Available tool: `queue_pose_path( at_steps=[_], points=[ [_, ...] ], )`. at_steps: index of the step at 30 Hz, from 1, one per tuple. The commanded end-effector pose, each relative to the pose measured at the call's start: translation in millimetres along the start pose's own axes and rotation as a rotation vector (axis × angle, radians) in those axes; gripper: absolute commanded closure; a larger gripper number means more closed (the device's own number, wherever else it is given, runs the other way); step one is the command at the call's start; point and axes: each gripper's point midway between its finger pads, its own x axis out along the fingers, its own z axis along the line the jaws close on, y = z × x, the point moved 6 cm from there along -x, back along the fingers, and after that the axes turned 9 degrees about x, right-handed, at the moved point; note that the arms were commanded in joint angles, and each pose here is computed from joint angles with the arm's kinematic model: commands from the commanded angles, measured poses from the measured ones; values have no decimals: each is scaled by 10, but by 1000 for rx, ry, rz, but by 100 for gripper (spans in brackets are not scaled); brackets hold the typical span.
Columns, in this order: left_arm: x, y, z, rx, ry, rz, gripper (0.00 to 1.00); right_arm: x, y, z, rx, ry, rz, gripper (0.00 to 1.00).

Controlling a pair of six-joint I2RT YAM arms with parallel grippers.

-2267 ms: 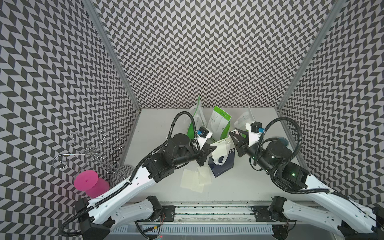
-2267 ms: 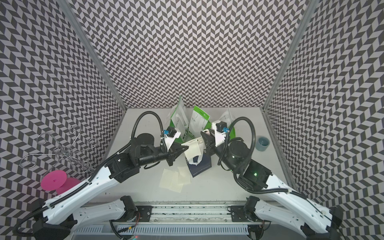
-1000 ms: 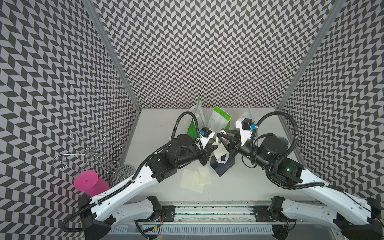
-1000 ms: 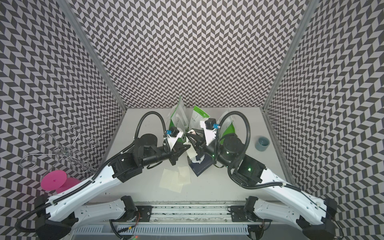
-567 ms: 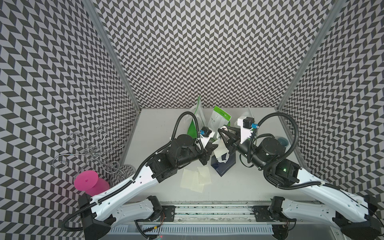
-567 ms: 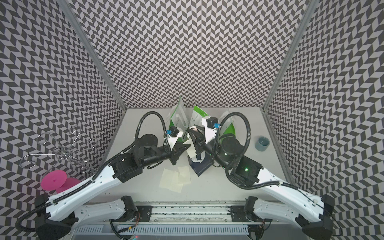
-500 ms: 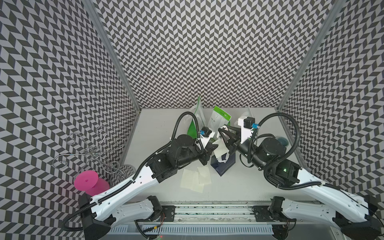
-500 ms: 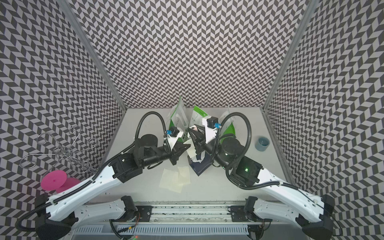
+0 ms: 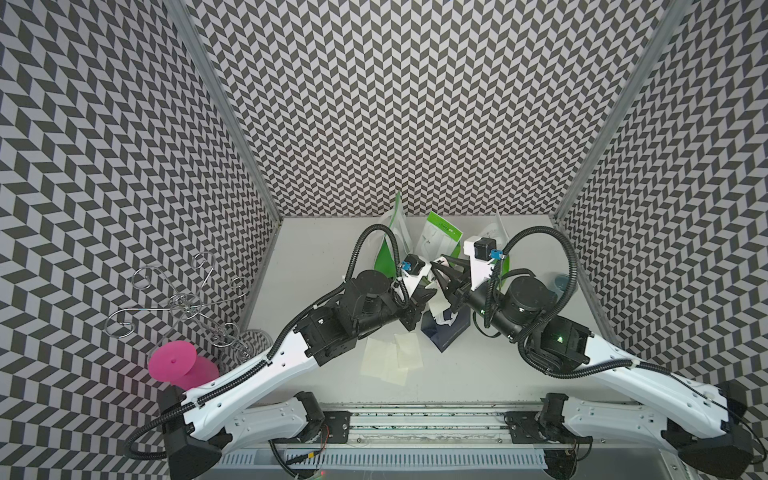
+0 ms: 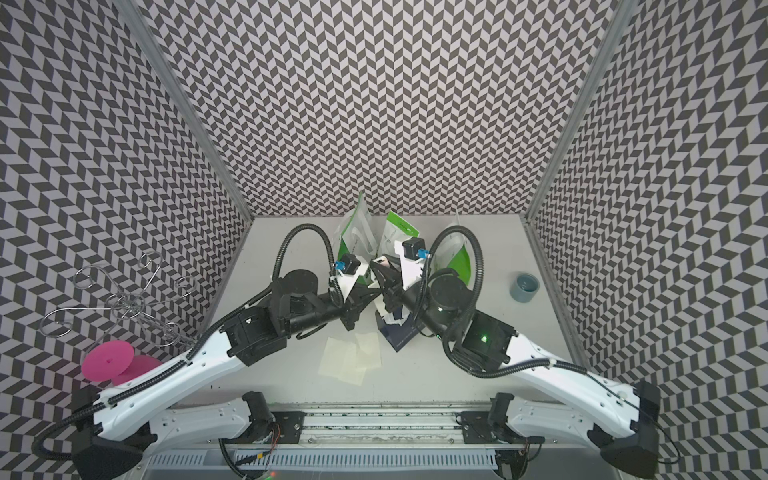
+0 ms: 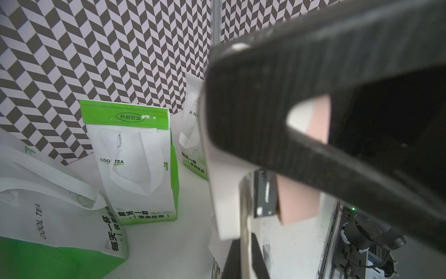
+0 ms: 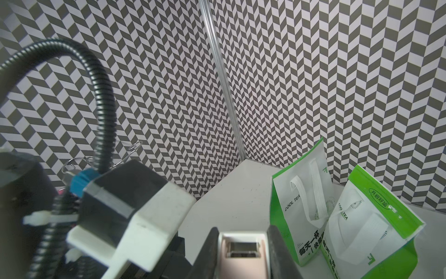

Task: Staple the receipts to the bags
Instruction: Adjust the stapler in the takeout bag.

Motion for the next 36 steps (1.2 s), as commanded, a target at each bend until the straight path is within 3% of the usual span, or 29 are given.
queue_pose_path(
  at_steps=[1, 26, 32, 36],
  points=[
    [-37, -157, 20, 14, -26, -52, 100, -42, -88, 5, 9, 31, -32, 100],
    [-143, -300, -50, 111, 31, -123, 100, -208, 279, -235, -19, 125, 50, 100],
    [-154, -327, -82, 145, 58, -131, 100, -220, 357, -279, -30, 144, 75, 90],
    [-153, -313, -102, 166, 74, -127, 100, -211, 395, -263, -24, 132, 100, 71]
  ],
)
